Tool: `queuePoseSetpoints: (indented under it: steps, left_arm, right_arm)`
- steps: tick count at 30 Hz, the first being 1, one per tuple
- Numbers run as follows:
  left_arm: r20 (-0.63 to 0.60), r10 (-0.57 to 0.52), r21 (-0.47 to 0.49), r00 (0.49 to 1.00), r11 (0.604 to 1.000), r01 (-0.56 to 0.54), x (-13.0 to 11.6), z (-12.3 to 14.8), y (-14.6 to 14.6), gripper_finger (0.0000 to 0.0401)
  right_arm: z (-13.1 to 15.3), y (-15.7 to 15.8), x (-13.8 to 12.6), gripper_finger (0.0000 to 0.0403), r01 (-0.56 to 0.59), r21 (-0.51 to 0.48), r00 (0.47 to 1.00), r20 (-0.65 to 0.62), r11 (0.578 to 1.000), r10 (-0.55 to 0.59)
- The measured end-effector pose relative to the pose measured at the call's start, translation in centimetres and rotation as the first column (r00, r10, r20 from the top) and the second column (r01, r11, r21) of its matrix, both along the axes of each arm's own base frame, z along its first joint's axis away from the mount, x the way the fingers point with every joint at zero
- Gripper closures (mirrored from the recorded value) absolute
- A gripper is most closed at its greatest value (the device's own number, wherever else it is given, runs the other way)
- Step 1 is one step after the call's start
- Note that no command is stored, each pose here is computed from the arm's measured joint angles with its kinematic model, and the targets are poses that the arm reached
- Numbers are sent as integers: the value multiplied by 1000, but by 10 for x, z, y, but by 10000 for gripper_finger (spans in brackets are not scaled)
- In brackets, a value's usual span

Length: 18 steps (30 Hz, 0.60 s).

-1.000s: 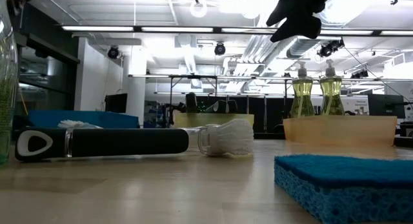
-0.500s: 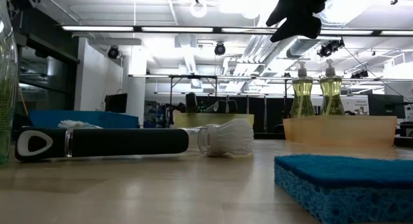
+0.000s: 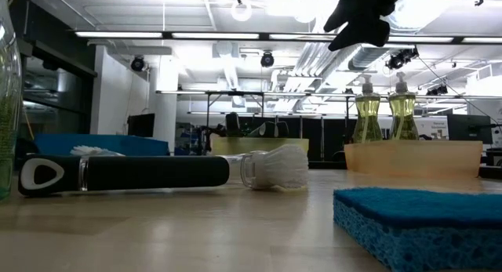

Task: Pick & Place Kitchen Sink Supplies
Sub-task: Put the green dishwashing liquid dispenser into the orange bin

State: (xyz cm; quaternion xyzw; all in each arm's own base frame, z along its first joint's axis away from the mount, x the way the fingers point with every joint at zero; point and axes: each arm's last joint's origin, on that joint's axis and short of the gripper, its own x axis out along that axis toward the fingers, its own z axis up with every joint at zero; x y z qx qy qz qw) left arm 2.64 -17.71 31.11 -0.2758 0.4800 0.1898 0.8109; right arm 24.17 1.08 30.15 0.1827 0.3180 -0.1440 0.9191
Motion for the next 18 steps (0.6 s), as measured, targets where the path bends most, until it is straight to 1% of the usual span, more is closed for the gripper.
queuePoseSetpoints:
  steps: [6, 10, 13, 18]
  left_arm:
    - [45, 7, 74, 999, 997, -11, 2, -12, -16, 316]
    - [39, -5, 133, 999, 991, 0, 3, -19, -22, 316]
    - [22, -44, 187, 999, 982, 40, 3, -24, -26, 316]
    - [-10, -146, 254, 989, 956, 143, 3, -26, -28, 316]
  right_arm:
    - [0, -1, 0, 178, 30, -44, 1000, 1, 999, -30]
    - [0, -2, 0, 178, 53, -64, 999, 1, 997, -53]
    - [0, -3, -1, 178, 59, -67, 998, -2, 996, -59]
    - [0, -3, -1, 178, 75, -48, 997, 3, 996, -75]
